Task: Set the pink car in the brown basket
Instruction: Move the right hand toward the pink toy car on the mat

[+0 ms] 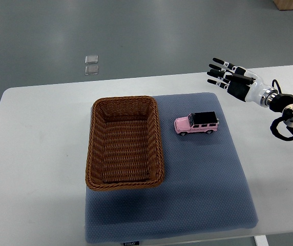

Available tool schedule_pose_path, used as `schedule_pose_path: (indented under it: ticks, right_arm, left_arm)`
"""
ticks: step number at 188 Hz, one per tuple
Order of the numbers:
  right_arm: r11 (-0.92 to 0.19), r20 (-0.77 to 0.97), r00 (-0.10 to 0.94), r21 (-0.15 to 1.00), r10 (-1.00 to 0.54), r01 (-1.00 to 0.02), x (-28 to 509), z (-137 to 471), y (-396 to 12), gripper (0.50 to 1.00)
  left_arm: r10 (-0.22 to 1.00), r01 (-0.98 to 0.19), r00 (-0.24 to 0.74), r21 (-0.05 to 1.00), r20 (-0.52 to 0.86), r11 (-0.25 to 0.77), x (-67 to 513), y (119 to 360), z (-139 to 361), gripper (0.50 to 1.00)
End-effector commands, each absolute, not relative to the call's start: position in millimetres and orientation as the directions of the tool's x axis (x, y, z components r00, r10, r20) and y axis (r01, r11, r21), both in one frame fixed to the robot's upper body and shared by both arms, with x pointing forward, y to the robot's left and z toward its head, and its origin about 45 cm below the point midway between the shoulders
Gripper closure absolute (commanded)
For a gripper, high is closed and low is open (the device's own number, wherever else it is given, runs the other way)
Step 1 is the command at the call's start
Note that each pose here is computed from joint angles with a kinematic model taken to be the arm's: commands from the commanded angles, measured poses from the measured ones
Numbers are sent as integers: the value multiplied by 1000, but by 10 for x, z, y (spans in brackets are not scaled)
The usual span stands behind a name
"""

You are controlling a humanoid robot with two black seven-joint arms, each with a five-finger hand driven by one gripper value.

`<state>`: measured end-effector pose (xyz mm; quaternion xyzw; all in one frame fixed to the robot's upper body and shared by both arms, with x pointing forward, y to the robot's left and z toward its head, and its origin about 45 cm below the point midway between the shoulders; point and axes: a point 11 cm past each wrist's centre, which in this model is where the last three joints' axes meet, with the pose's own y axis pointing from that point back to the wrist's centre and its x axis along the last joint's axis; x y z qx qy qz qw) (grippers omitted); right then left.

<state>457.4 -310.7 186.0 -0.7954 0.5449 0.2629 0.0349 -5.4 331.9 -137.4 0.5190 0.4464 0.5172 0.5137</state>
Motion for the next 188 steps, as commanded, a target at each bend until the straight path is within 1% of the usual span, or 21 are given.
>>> schedule_pose_path:
  ticks: [1,53,74,97,133,154,172,188]
  right_arm:
    - [-407,-449,275,230,-850,-884,4582,1877,-3102,587]
    - [-439,-380,332,242,-863,-865,4608,1929,-3039,587]
    - [-434,-297,353,277,-887,-857,4606,1905,-3049,587]
    - [-425,-241,365,281,-899,-861,4632,1976,-3130,587]
    - [-505,-207,463,268,-862,-820,4610,2103,-3120,587]
    - [-547,-108,540,284,-835,-788,4574,2124,-3123,587]
    - [-566,60,615,330,-786,-756,4543,2098,-3110,587]
    - [-598,236,691,363,-683,-715,4549,2158,-2998,587]
  left_arm:
    - [995,-67,66,995,80,-76,-54,3326,-1373,500]
    - [995,-62,60,995,77,-73,-88,3316,-1375,500]
    - [995,-63,60,995,80,-76,-79,3326,-1374,500]
    - [995,-61,61,995,80,-76,-89,3326,-1374,500]
    - [995,-61,62,995,78,-74,-89,3321,-1375,500]
    - [995,-61,62,995,78,-74,-89,3321,-1375,500]
    - [995,-63,62,995,78,-74,-80,3321,-1375,500]
    - [995,-63,62,995,78,-74,-80,3321,-1375,500]
